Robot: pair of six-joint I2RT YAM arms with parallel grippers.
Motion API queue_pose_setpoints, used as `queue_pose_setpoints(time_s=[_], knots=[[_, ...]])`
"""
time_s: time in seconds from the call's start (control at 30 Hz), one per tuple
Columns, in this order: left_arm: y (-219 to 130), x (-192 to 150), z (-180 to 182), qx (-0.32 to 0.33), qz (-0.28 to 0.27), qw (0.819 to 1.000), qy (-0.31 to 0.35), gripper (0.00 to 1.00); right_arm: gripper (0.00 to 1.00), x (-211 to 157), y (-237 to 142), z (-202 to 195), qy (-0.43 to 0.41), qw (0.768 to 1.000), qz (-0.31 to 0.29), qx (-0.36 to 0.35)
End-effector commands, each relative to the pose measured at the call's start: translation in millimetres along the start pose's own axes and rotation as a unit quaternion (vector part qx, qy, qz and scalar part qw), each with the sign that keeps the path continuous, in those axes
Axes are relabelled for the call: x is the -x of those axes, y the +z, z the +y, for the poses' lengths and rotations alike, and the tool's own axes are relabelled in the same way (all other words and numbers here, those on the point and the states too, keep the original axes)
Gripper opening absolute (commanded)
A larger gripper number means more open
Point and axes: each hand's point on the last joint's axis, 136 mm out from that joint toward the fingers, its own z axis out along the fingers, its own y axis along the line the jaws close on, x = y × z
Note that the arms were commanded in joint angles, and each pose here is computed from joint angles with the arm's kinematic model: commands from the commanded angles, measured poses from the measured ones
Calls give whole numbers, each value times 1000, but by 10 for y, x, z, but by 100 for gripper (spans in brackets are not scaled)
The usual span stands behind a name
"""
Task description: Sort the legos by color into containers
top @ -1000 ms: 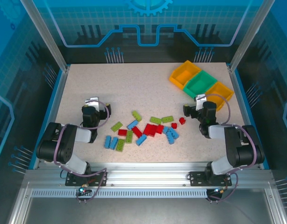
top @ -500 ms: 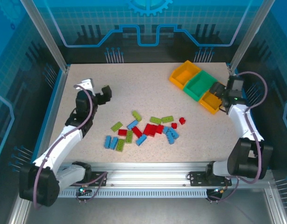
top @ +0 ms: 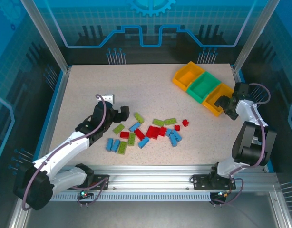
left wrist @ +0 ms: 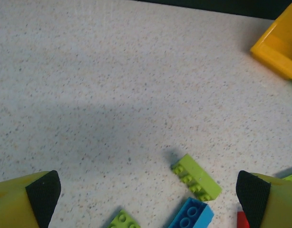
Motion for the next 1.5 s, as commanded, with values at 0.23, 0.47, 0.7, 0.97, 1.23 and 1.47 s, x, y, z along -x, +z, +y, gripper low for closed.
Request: queue_pose_setpoints(time_s=[0.23,0.47,0.7,0.97,1.23,1.47], knots=[[-128,-332,248,39,32,998,-33,99,55,231,332,-95,21,999,25,-35],[-178,-451,355,59,44,997,-39,99,31,312,508,68,-32,998,36,-47],[-248,-544,507,97,55,992,-65,99,16,156,536,499,-125,991,29,-34],[-239,-645,521,108,87,987,-75,99,13,-108,510,1093,-217,976,26,9],[-126,-674,315,69,119,987,-78,99,13,-425,526,1643,-316,947,25,58],[-8,-622,12,-11,117,993,-8,99,13,-579,525,1924,-362,927,28,96]])
